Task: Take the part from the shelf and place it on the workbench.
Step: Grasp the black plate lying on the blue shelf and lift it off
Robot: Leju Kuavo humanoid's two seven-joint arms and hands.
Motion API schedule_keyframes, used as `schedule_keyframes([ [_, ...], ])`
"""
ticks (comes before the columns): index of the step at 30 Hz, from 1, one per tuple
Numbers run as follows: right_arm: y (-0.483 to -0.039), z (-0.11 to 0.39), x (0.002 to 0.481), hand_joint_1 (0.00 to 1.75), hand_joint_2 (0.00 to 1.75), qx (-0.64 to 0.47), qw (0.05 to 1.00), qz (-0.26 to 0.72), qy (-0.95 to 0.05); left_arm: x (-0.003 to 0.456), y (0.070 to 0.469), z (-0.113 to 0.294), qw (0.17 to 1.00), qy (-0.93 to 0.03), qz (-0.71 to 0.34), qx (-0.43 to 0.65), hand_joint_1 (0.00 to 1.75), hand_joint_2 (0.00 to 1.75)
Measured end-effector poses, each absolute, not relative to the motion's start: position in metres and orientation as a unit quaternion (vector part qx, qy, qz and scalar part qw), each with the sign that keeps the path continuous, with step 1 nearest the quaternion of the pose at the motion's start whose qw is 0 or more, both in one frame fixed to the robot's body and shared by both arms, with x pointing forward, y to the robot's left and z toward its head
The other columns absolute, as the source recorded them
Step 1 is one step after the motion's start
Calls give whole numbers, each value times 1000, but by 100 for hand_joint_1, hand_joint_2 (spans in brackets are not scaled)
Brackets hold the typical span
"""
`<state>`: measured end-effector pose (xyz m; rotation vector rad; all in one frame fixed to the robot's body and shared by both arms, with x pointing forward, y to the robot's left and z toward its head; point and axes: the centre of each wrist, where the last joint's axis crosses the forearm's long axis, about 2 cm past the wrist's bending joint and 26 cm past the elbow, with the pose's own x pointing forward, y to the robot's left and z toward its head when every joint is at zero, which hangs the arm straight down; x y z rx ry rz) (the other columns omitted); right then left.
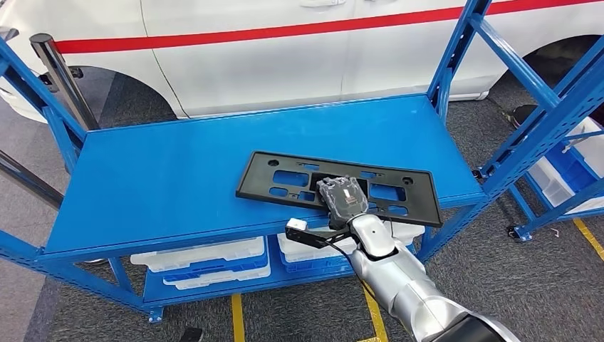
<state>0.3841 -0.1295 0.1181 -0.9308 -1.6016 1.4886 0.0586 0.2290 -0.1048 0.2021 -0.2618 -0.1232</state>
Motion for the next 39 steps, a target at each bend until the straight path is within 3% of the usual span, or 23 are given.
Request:
schedule_keyframes([
  [12,-126,113,374,175,175,-395,311,553,-664,59,229,-105,987,-114,-72,92,0,175],
  [23,-126,131,371,175,175,-481,156,544,-670,59,228,-105,983,-135,-83,88,0,175],
  [39,-136,125,368,175,175,-483,130,560,-660,59,228,-105,983,-136,-92,82,0,175],
])
